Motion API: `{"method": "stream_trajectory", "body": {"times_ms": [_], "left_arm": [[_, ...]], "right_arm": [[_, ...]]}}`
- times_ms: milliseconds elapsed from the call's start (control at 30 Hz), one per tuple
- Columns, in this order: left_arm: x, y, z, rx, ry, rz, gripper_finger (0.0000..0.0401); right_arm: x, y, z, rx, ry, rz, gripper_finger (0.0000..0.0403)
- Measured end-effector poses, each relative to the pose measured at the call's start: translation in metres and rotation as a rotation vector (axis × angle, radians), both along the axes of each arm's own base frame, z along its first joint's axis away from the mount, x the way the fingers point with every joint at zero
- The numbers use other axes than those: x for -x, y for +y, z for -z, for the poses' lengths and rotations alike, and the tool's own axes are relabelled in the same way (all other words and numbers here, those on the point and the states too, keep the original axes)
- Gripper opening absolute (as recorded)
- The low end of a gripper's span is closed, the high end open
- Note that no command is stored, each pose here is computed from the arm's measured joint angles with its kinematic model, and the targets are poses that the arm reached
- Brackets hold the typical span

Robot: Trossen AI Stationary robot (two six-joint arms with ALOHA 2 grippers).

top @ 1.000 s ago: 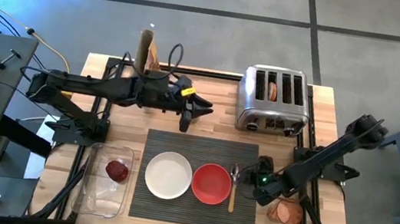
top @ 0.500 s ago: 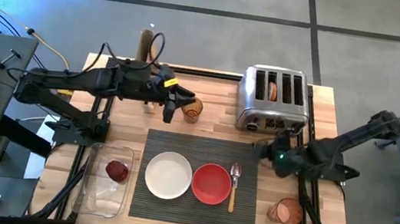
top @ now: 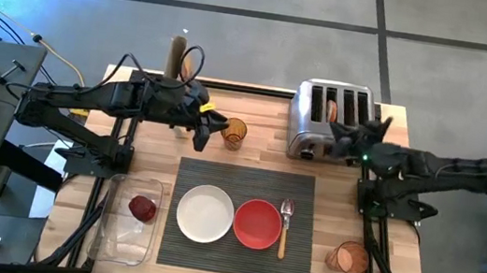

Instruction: Arrange a breakfast setting

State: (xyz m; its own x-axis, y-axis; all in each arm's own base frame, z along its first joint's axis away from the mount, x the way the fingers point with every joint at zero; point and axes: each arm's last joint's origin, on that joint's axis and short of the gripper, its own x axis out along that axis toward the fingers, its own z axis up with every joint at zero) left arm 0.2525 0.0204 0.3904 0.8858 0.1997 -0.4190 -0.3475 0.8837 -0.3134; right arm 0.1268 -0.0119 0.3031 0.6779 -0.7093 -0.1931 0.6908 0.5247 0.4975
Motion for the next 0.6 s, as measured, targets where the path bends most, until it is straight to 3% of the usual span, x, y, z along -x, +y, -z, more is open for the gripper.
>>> {"method": "stream_trajectory", "body": {"times_ms": [200, 600], "left_arm": [[0.001, 0.0, 0.002, 0.024, 0.02, -0.01, 0.0095], [0.002, 0.0, 0.003, 0.034, 0.033, -0.013, 0.0095]], "right_arm": [[0.004, -0.017, -0.015, 0.146, 0.002, 0.07, 0.0094], [0.005, -0.048, -0.021, 0.222, 0.036, 0.094, 0.0094]]}}
